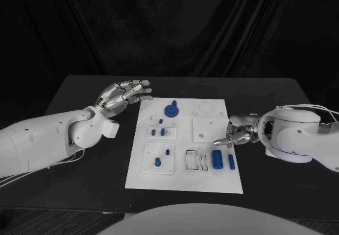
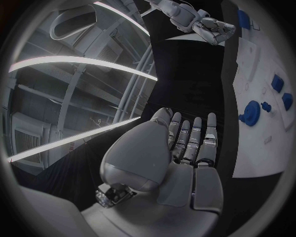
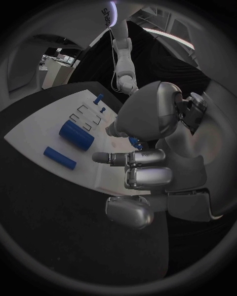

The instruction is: Assemble the parts on the task board

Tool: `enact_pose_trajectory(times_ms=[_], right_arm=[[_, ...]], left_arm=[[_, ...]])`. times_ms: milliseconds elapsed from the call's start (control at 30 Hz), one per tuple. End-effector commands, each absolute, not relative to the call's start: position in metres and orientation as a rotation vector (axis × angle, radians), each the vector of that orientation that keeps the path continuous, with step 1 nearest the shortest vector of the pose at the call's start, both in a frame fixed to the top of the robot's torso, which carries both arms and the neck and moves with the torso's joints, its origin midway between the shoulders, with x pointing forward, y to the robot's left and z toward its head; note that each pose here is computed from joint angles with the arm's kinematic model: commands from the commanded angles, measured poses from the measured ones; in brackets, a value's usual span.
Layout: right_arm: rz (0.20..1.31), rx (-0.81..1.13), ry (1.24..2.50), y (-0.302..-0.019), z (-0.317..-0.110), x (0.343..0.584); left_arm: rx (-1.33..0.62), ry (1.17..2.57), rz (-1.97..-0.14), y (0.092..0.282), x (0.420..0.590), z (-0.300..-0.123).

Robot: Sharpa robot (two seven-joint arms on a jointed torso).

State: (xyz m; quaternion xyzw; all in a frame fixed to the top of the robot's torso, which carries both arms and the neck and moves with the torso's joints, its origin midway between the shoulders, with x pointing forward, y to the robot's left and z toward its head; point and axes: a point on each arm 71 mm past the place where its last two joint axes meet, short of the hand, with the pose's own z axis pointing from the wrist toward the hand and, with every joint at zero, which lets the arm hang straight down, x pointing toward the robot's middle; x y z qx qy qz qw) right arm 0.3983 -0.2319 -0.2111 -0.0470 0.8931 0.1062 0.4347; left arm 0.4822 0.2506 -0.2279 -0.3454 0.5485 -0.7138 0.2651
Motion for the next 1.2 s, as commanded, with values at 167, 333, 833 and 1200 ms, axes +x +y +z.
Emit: enact_pose_trajectory(times_ms=[167, 333, 833, 1200], right_arm=[[0.204, -0.187, 2.063, -0.226, -0.209, 0.386], [0.204, -0.210, 2.037, -0.224, -0.215, 0.377], [0.197, -0.290, 2.019, -0.215, -0.229, 0.366], [0.181, -0.345, 2.073, -0.208, -0.245, 0.360]], left_arm=[[-0.932, 1.480, -1.959, 0.248, 0.481, -0.227], [-0.933, 1.481, -1.957, 0.249, 0.480, -0.227], [-0.936, 1.487, -1.955, 0.250, 0.481, -0.228], [-0.938, 1.496, -1.954, 0.250, 0.481, -0.228]])
